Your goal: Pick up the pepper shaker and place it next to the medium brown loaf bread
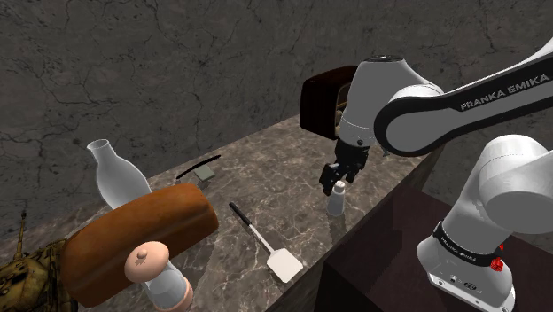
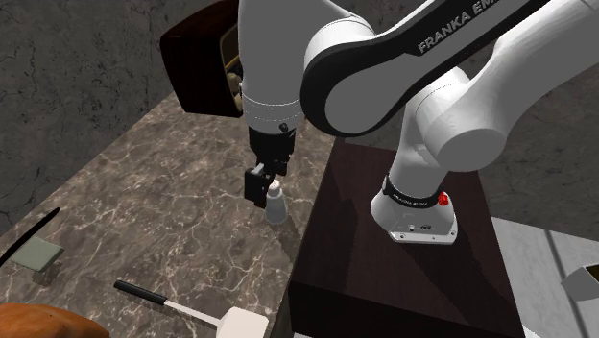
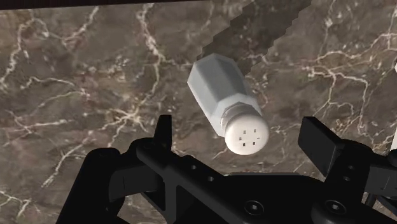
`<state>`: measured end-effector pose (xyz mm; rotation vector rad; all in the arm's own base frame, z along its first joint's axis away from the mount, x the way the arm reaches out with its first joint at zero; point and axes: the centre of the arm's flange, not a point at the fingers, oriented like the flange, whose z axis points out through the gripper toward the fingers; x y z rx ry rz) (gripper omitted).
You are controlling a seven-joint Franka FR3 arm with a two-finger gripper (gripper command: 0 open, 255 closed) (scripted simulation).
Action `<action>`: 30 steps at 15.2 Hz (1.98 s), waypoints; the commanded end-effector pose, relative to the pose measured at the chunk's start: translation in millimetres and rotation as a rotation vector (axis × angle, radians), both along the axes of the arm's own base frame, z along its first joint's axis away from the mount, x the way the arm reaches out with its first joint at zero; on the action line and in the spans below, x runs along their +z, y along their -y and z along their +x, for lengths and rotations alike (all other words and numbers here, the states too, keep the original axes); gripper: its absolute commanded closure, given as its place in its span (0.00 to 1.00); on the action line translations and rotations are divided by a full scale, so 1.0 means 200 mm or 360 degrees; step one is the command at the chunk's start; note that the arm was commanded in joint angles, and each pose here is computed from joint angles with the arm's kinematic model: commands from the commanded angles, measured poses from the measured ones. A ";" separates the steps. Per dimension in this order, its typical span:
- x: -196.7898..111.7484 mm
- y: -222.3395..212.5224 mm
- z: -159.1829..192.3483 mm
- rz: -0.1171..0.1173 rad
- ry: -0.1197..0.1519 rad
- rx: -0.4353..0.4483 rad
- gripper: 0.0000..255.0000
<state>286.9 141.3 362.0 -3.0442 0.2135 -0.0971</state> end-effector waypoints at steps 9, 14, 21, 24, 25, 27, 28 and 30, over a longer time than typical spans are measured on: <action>0.00 0.00 0.00 0.0000 0.0000 0.0000 1.00; 0.05 0.00 0.00 0.0000 0.0000 0.0000 1.00; 0.24 0.00 0.00 0.0000 0.0000 0.0000 1.00; 0.32 0.00 0.00 0.0000 0.0000 0.0000 1.00; 0.34 0.00 0.00 0.0000 0.0000 0.0000 1.00; 0.40 0.00 0.00 0.0000 0.0000 0.0000 1.00; 0.42 0.00 0.00 0.0000 0.0000 0.0000 1.00; 0.47 0.00 0.00 0.0000 0.0000 0.0000 1.00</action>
